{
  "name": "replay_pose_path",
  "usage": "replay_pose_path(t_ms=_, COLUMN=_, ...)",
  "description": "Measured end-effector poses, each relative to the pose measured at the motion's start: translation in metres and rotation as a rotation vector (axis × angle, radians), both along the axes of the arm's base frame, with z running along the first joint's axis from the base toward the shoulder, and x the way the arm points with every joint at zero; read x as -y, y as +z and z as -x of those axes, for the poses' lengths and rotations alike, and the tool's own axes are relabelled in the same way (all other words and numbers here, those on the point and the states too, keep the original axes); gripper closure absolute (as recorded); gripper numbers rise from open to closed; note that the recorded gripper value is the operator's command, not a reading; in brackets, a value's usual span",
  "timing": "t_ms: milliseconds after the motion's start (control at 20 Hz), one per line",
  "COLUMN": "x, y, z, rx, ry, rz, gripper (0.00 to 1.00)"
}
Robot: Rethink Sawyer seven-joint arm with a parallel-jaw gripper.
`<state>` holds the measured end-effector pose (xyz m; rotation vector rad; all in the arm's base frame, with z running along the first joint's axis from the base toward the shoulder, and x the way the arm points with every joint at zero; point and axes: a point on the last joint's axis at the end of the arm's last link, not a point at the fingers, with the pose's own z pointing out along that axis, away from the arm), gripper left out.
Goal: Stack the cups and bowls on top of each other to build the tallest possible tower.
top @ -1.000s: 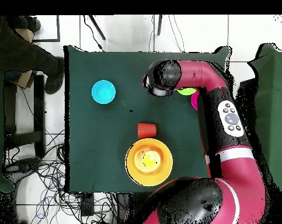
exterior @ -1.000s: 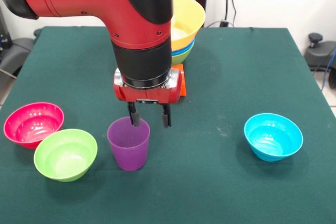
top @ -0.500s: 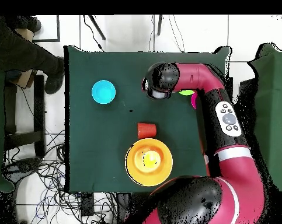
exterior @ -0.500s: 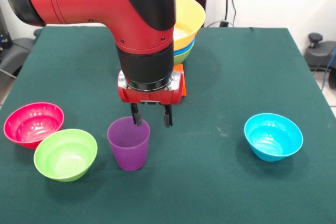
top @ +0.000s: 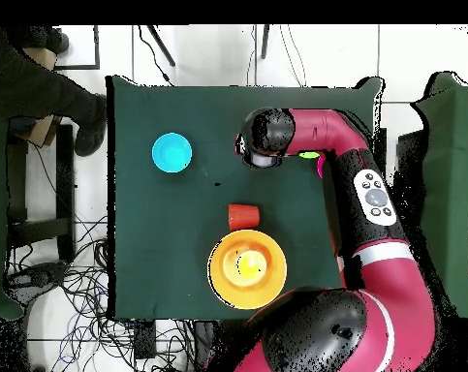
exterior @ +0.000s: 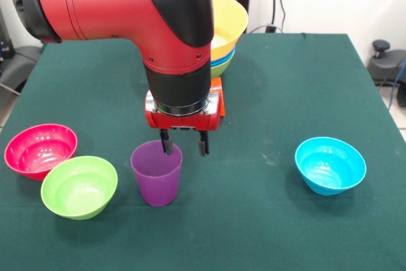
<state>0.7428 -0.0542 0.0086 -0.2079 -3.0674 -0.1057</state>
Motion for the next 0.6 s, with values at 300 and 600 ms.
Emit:
replay_pose_path(t_ms=300, x=0.004, y=-0.005, z=0.0034, rx=-0.001, ry=0.018, rz=0.026, gripper=0.0)
replay_pose_path(t_ms=600, x=0.0039, y=-0.0059, z=0.005, rx=-0.003, ry=0.022, rz=0.028, gripper=1.0)
